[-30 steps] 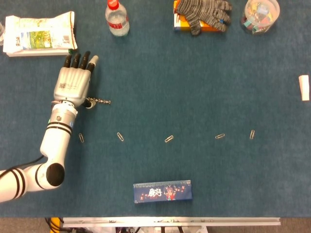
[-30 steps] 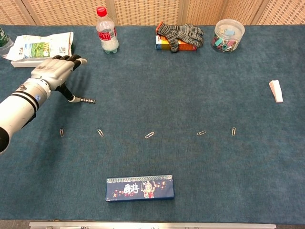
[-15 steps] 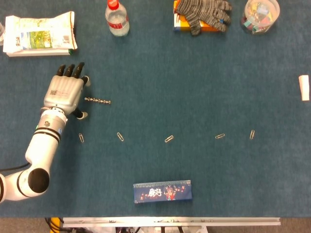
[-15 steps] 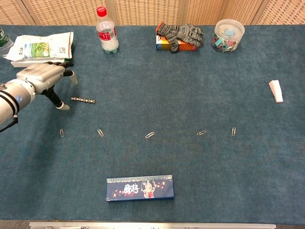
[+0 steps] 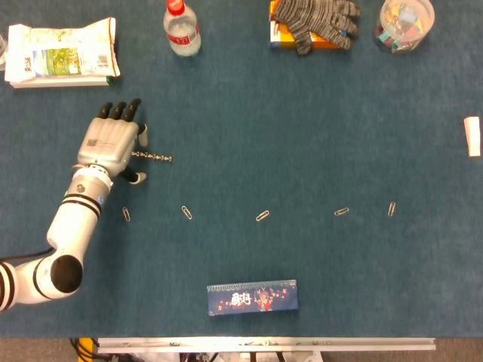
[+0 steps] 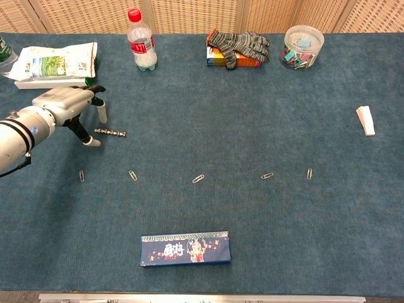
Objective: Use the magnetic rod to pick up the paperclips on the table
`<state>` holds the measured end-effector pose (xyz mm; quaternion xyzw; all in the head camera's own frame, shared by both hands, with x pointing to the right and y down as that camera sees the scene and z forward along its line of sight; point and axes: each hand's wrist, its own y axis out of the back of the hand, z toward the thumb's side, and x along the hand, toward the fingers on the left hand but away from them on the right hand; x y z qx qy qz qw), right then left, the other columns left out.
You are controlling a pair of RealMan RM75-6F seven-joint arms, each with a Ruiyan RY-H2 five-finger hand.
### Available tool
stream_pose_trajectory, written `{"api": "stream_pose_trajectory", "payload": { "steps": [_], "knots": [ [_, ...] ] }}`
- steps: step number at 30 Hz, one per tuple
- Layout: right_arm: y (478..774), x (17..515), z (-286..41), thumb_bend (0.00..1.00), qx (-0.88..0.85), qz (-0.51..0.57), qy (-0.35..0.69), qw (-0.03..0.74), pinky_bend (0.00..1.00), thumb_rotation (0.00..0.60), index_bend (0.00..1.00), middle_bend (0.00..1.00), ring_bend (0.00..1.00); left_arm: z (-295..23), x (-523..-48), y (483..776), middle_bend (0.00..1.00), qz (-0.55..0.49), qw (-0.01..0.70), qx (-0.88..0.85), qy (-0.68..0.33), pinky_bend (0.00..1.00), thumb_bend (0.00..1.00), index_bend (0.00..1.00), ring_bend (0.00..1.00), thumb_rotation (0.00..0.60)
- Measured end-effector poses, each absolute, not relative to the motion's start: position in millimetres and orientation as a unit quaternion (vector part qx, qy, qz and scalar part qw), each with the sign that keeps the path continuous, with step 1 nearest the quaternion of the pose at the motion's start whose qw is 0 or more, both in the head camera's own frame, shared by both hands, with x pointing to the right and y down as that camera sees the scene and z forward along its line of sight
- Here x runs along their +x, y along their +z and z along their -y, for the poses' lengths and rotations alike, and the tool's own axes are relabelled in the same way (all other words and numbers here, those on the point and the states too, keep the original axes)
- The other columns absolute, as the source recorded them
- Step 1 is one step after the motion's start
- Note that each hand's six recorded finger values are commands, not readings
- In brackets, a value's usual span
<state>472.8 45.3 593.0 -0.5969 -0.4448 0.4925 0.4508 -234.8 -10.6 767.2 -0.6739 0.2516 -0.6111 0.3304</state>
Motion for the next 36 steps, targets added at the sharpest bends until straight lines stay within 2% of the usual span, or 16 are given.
{"api": "stream_pose_trajectory", "payload": {
  "steps": [4,13,18,36],
  "knots": [
    [593,473,-45,0.04,-0.598,0.445,0.492,0.450,0.30,0.600,0.26,0.24,0.18,12,-231,770,0.00,-0.249,0.329,-0.678,-0.608,0.00,0.22,0.40,0.00,0.600],
    [592,472,-46,0.04,-0.599,0.445,0.491,0.450,0.30,0.600,0.26,0.24,0.18,14,-228,775,0.00,-0.248,0.333,-0.678,-0.607,0.00,0.22,0.41,0.00,0.600],
    [593,472,-46,0.04,-0.600,0.444,0.491,0.450,0.30,0.600,0.26,0.24,0.18,15,-229,778,0.00,-0.247,0.334,-0.677,-0.608,0.00,0.26,0.42,0.00,0.600],
    [593,473,-46,0.04,-0.599,0.445,0.491,0.449,0.30,0.600,0.26,0.24,0.18,15,-230,786,0.00,-0.252,0.335,-0.667,-0.616,0.00,0.27,0.47,0.00,0.600]
  ]
}}
